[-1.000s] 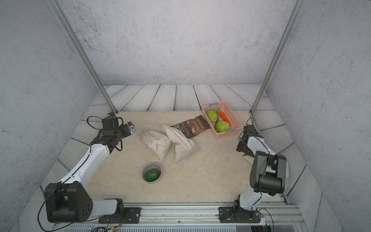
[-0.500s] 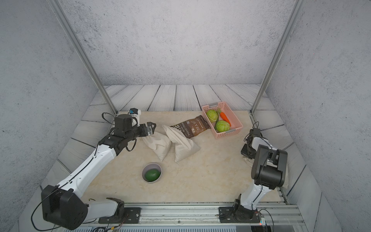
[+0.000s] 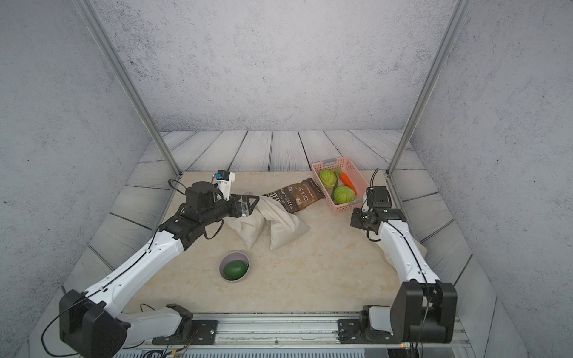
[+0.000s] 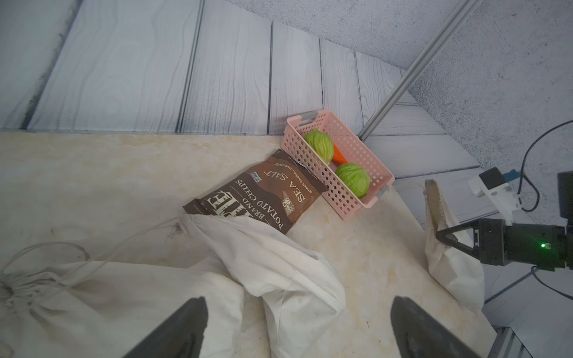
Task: Close the soil bag
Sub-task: Move the soil bag to the center of the board.
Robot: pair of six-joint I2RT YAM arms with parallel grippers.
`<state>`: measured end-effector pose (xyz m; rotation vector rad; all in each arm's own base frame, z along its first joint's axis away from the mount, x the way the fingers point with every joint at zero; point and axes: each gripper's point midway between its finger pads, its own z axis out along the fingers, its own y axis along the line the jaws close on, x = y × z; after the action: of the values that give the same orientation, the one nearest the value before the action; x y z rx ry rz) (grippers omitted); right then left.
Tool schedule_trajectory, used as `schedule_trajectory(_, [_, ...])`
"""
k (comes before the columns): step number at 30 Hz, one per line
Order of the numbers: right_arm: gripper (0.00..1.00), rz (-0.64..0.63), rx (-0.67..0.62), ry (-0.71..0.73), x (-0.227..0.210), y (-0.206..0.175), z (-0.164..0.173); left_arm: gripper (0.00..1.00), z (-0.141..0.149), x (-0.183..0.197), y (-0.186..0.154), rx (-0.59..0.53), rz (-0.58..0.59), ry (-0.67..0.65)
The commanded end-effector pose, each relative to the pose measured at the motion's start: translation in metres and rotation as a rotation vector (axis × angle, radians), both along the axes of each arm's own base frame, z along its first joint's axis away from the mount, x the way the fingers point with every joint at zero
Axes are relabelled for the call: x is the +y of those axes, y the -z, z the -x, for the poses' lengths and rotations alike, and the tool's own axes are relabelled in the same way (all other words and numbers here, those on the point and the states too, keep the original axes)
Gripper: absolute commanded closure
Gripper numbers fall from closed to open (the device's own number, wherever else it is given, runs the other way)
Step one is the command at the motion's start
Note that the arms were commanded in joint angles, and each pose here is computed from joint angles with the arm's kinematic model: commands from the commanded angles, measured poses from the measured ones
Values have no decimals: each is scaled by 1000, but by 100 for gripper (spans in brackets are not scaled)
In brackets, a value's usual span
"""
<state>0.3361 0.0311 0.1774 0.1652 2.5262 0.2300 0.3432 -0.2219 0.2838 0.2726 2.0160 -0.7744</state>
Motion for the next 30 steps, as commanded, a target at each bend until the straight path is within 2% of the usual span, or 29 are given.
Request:
schedule_trajectory(1, [100,-103,-78,-245,59,-42,14,1,10,-12,-9,-47,7,49])
schedule_trajectory(6, [100,-181,-161,-543,132,-91,36,1,21,-26,-16,-71,4,106])
schedule_trajectory(11, [100,-212,-223,-750,173,-125,61,0,29,-35,-23,-120,-19,164])
schedule_trajectory(15, [100,-238,-232,-891,192,-137,90,3,30,-35,-25,-152,-44,182])
schedule_trajectory(19, [100,-217,-187,-913,189,-120,103,5,29,-37,-29,-189,-59,198])
schedule_trajectory(24, [100,-238,-149,-929,187,-100,116,9,26,-52,-25,-279,-124,300])
schedule_trajectory(27, [100,-242,-165,-926,186,-100,117,10,22,-63,-23,-299,-155,349])
schedule_trajectory(30, [100,-223,-209,-863,182,-108,107,10,29,-80,-26,-295,-135,418])
